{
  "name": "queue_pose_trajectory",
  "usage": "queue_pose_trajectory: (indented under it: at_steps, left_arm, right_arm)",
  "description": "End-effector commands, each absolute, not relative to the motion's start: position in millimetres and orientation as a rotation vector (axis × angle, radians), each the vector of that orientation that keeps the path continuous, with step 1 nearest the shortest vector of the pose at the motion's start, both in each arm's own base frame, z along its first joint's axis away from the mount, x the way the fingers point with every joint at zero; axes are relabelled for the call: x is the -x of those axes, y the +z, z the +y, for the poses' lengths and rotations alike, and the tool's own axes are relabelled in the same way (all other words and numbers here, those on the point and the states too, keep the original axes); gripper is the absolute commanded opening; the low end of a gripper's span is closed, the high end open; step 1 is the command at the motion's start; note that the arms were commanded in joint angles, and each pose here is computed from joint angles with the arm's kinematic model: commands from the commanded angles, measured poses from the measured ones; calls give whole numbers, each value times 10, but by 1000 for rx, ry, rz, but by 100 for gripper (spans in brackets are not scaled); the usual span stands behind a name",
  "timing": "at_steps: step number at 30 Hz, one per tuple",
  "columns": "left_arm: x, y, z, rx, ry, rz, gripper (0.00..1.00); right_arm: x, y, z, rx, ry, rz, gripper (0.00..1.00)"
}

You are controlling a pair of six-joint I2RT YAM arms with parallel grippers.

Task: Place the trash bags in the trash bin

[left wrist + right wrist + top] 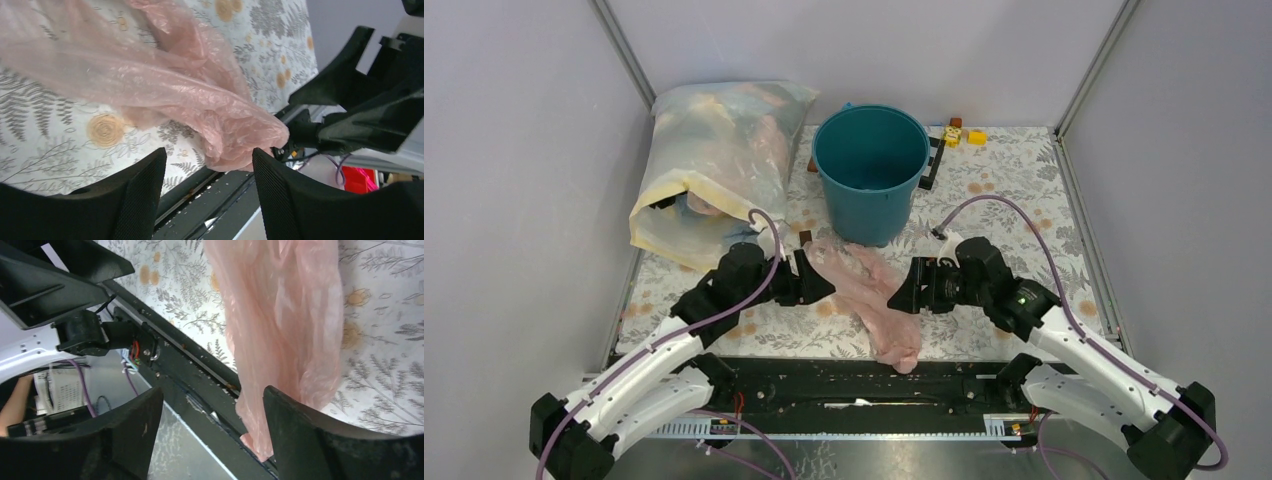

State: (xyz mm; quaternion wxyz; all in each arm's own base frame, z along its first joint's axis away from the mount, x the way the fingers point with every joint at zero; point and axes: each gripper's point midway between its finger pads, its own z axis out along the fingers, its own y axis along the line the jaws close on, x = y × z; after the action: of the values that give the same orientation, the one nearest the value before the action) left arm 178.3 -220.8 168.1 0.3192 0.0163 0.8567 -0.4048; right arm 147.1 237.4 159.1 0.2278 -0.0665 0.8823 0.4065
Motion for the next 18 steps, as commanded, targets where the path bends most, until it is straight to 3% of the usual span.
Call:
queue_pose_trajectory:
  at_steps: [1,6,15,18]
  left_arm:
    - [-1650,1932,-2483,-177,-1245,2144,67]
    - [-1345,1802,-2767,-284,-1261,2163,67]
    - [-798,1479,-3067,-477,-1209,2258,67]
    - [-616,1421,-3233,-570,-1229,2258,73]
  right_arm:
    - [-1593,1680,2165,141,967,2362,83]
    - [-1628,1449,1907,24,797,2412,84]
    - [-1297,1078,2004,179,910,2543,80]
    - [-1313,1050,2028,190,909,2551,80]
